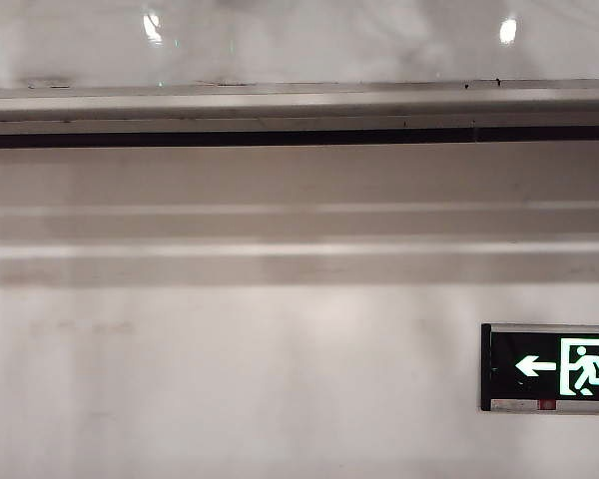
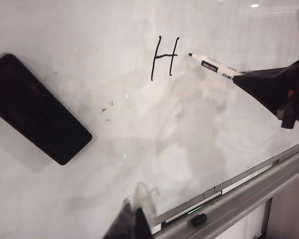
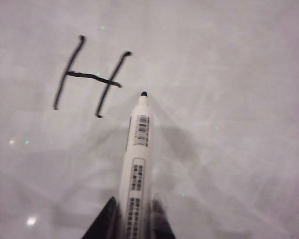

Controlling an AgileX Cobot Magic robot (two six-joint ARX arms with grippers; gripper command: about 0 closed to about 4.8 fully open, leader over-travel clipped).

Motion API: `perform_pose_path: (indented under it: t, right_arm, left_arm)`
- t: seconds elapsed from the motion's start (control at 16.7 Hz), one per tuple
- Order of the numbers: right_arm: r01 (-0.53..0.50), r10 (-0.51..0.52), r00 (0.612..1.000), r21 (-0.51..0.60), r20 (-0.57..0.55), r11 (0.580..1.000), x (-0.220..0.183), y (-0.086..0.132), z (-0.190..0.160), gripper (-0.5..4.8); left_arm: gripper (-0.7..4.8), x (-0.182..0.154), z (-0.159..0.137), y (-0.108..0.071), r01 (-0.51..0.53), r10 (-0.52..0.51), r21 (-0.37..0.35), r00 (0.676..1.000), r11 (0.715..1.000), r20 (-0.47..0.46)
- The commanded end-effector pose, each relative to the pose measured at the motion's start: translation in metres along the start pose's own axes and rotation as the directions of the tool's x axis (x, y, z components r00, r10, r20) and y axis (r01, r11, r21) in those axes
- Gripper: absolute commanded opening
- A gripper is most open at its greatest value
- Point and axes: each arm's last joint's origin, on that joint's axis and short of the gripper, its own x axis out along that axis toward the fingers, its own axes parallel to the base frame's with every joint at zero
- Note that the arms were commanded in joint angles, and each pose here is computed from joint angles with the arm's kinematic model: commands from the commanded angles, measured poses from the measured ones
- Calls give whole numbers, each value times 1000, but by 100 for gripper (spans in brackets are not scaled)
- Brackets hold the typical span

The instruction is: Take a marker from the whiteboard tray, write "Hi!" on the whiteboard, and then put the marker back vertically into the whiteboard tray.

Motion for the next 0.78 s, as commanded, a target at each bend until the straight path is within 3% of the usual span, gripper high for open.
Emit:
perform_pose_path:
  t: [0.06,0.78]
  right_arm:
    - [9,-9,1000,14,20,1000,0,0,2,-1]
    - [7,-8,998,-20,-60,1000,4,3,-8,-1]
  left_arm:
    - [-6,-1,2,0,8,-8,2,1000,1000,15]
    - [-6,-1,2,0,11,-11,1,1000,1000,15]
